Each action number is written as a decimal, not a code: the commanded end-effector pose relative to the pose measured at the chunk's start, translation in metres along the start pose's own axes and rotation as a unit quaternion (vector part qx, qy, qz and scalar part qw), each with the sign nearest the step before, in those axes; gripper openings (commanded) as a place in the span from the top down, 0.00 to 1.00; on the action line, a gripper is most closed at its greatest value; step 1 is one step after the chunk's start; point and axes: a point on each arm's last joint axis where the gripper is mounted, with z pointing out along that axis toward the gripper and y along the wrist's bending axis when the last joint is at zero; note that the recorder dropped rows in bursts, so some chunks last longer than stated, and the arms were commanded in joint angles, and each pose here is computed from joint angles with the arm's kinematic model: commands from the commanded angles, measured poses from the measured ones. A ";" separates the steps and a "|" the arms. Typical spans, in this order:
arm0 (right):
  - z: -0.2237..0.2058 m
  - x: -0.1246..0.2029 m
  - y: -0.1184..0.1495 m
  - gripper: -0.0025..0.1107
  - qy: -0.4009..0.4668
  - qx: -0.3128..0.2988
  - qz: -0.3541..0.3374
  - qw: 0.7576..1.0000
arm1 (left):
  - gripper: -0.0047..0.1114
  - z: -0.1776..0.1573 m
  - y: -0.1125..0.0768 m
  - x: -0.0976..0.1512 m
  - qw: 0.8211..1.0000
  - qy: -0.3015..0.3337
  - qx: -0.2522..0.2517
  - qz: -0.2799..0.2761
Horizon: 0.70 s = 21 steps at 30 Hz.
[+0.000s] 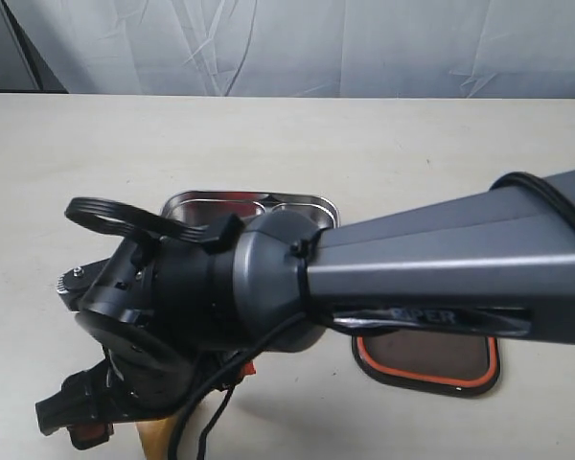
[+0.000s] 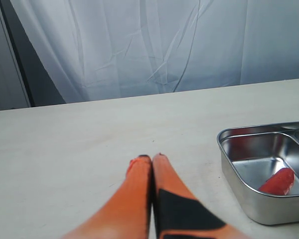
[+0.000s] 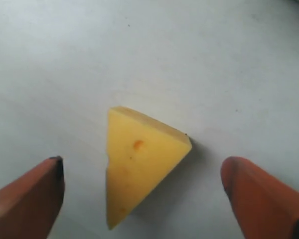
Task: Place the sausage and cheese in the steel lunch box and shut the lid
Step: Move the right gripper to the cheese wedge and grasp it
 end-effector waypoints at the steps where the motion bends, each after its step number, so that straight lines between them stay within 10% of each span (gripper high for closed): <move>1: 0.015 0.003 0.000 0.24 0.011 0.008 -0.005 1.000 | 0.96 0.000 0.000 0.000 1.000 -0.005 0.003 0.001; 11: 0.032 0.006 0.000 0.32 0.022 0.010 0.003 1.000 | 0.96 0.000 0.000 0.000 1.000 -0.005 0.003 0.001; 21: 0.032 0.006 0.000 0.98 0.022 0.010 0.012 1.000 | 0.96 0.000 0.000 0.000 1.000 -0.005 0.003 0.001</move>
